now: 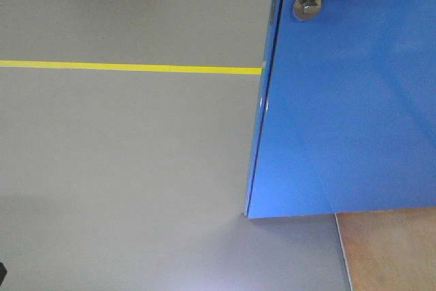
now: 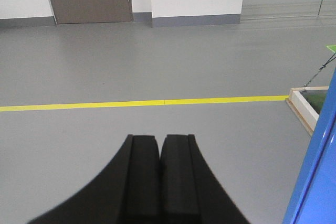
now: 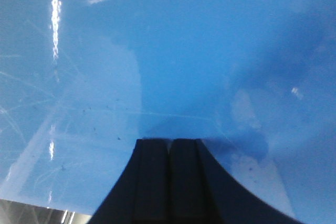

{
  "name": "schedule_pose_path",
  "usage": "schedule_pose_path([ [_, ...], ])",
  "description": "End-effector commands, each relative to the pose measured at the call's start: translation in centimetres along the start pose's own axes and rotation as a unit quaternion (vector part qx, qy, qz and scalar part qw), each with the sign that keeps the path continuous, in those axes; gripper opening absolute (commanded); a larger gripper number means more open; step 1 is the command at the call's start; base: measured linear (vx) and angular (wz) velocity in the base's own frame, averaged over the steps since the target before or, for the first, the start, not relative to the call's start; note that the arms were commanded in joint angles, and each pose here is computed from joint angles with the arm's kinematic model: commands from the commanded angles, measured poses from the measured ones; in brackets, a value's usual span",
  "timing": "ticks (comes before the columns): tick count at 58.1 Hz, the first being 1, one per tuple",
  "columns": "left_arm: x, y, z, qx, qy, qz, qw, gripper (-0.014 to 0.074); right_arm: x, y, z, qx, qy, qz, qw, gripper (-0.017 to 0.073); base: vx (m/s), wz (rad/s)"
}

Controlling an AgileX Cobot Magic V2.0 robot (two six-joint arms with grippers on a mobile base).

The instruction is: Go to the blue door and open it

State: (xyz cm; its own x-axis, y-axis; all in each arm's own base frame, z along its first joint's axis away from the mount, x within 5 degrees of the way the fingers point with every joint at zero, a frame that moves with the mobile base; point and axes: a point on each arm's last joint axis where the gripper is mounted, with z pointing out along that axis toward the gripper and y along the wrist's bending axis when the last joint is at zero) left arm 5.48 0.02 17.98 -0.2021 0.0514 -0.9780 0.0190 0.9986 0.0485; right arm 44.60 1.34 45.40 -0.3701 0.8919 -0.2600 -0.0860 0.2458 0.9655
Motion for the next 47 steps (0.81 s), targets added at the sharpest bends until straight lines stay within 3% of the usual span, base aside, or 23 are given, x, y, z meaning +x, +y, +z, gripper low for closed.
schedule_pose_path([
  [1, -1.81, 0.04, -0.46, 0.0, -0.064, -0.005, 0.998, 0.0073, -0.74, 3.47, -1.88, -0.05, -0.045, -0.009, 0.998, 0.0008, 0.12, -0.01],
  [47, -1.81, 0.04, -0.46, 0.0, -0.064, -0.005, 0.998, 0.0073, -0.74, 3.47, -1.88, -0.05, -0.045, -0.009, 0.998, 0.0008, 0.14, -0.01],
])
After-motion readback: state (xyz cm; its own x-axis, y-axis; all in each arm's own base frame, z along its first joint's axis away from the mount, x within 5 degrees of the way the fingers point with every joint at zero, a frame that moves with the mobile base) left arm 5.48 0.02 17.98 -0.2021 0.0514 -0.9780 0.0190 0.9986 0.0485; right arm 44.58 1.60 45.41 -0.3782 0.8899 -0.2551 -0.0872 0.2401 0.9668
